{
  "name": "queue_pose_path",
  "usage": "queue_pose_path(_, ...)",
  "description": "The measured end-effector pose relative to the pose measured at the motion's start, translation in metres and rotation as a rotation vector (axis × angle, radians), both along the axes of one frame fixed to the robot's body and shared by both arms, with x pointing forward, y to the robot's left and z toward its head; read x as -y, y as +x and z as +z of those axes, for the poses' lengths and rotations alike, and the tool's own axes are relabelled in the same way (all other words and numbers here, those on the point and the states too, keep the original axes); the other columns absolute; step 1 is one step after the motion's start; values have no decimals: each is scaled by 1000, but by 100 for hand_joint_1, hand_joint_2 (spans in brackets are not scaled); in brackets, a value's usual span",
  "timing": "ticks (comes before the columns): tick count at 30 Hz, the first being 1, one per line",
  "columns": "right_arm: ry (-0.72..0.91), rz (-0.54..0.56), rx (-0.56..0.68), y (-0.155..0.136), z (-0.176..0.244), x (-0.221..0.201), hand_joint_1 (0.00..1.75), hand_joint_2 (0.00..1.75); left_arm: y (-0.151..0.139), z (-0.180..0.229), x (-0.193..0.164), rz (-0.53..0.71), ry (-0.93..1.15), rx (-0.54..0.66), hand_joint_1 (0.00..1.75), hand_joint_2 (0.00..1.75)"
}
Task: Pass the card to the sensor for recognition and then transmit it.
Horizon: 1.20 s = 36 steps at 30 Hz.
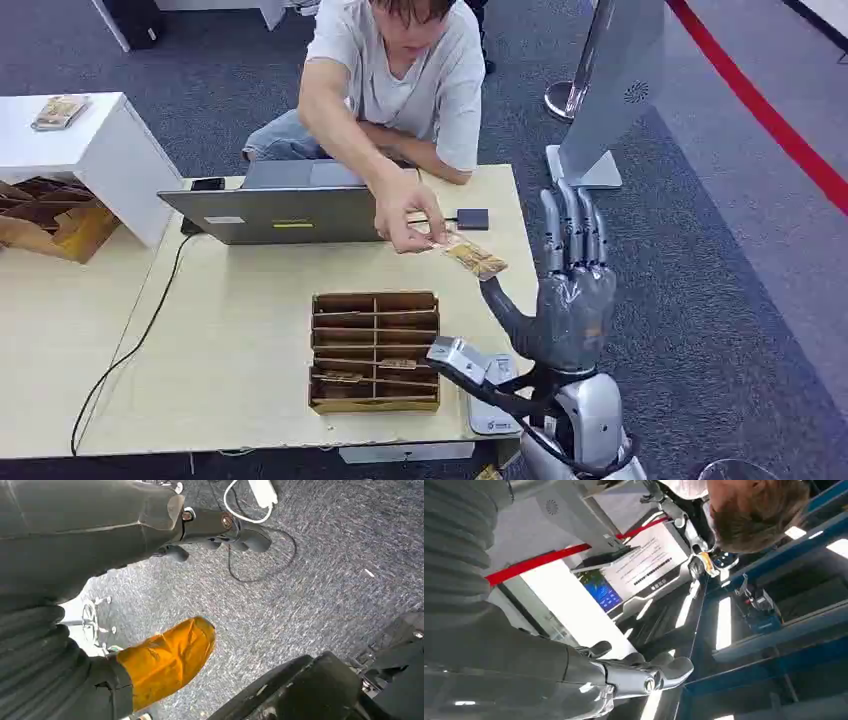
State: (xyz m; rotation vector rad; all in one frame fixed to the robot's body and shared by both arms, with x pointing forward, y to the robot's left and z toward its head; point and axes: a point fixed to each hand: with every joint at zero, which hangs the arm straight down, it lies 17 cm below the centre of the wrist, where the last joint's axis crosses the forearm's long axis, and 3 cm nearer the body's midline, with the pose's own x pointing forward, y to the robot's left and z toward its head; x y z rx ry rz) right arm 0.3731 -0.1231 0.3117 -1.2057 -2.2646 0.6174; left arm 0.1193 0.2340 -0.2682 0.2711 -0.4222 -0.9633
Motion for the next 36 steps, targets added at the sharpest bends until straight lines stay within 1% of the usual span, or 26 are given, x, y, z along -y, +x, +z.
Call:
queue_pose_path(10,-28,-13,-9,2,-10,1,0,175,0,0,-1,2,4,1,0,175)
queue_pose_path(11,-28,-13,-10,2,-10,1,3,175,0,0,-1,3,6,-1,0,175)
queue_pose_path(12,-29,-12,-11,2,-11,1,42,175,0,0,-1,2,7,-1,0,175)
queue_pose_path(13,-29,-12,-12,2,-11,1,115,175,-1,0,-1,2,8,-2,0,175)
queue_pose_path(14,-29,-11,-12,2,-12,0,138,175,-1,0,-1,2,9,-3,0,175)
queue_pose_path(15,-28,-11,-11,2,-12,0,143,175,-1,0,-2,3,12,-5,0,175)
queue_pose_path(22,-28,-6,-9,1,-12,-2,145,175,-2,-1,-3,0,19,-9,0,175)
queue_pose_path(23,-28,-6,-9,1,-12,-2,161,175,-2,-1,-3,0,19,-9,0,175)
queue_pose_path(25,-28,-6,-10,1,-12,-2,171,175,-2,-1,-3,0,19,-9,0,175)
queue_pose_path(26,-27,-5,-10,1,-12,-2,173,175,-2,-1,-3,0,19,-9,0,175)
queue_pose_path(36,-5,3,-17,1,-12,-1,175,175,-2,-1,-2,-7,23,-11,0,175)
